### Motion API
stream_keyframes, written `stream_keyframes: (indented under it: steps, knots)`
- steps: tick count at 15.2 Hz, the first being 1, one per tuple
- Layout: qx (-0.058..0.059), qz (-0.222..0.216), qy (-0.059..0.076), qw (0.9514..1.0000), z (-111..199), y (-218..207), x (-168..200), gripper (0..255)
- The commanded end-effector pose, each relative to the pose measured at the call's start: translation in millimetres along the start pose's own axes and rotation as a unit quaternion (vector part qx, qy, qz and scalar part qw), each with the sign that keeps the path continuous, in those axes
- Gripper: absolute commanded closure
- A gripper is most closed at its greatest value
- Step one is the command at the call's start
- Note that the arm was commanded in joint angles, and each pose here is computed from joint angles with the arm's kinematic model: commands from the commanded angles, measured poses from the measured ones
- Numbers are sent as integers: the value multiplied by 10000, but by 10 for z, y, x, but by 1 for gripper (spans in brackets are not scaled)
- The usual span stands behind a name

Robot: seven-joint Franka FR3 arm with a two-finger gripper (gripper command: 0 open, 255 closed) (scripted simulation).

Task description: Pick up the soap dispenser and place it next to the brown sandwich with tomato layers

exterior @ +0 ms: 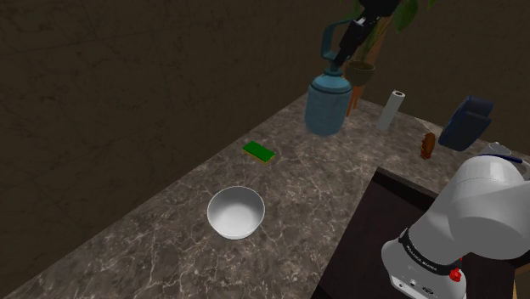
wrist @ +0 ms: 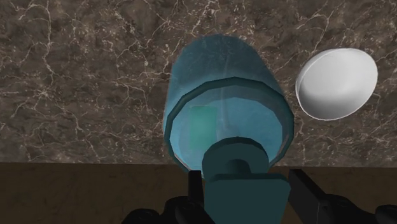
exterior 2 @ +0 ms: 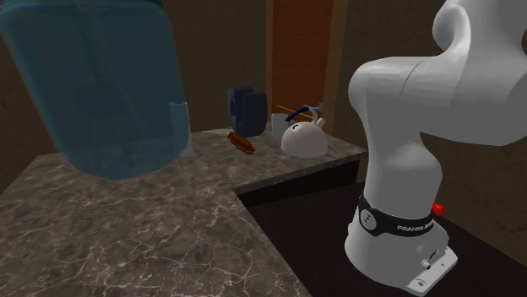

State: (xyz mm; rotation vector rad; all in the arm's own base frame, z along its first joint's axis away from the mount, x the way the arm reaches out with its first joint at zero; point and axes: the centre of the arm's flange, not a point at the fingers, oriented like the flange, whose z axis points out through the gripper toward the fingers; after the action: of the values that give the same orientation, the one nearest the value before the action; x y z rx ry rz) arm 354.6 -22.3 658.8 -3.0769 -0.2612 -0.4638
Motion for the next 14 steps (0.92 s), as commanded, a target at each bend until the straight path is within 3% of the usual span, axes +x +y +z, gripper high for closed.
stream_keyframes:
  steps: [1, 14]
  knots:
    - [0, 0, 4, 10000, -111, -2, 27, 255]
    - [0, 0, 4, 10000, -768, 2, 229, 255]
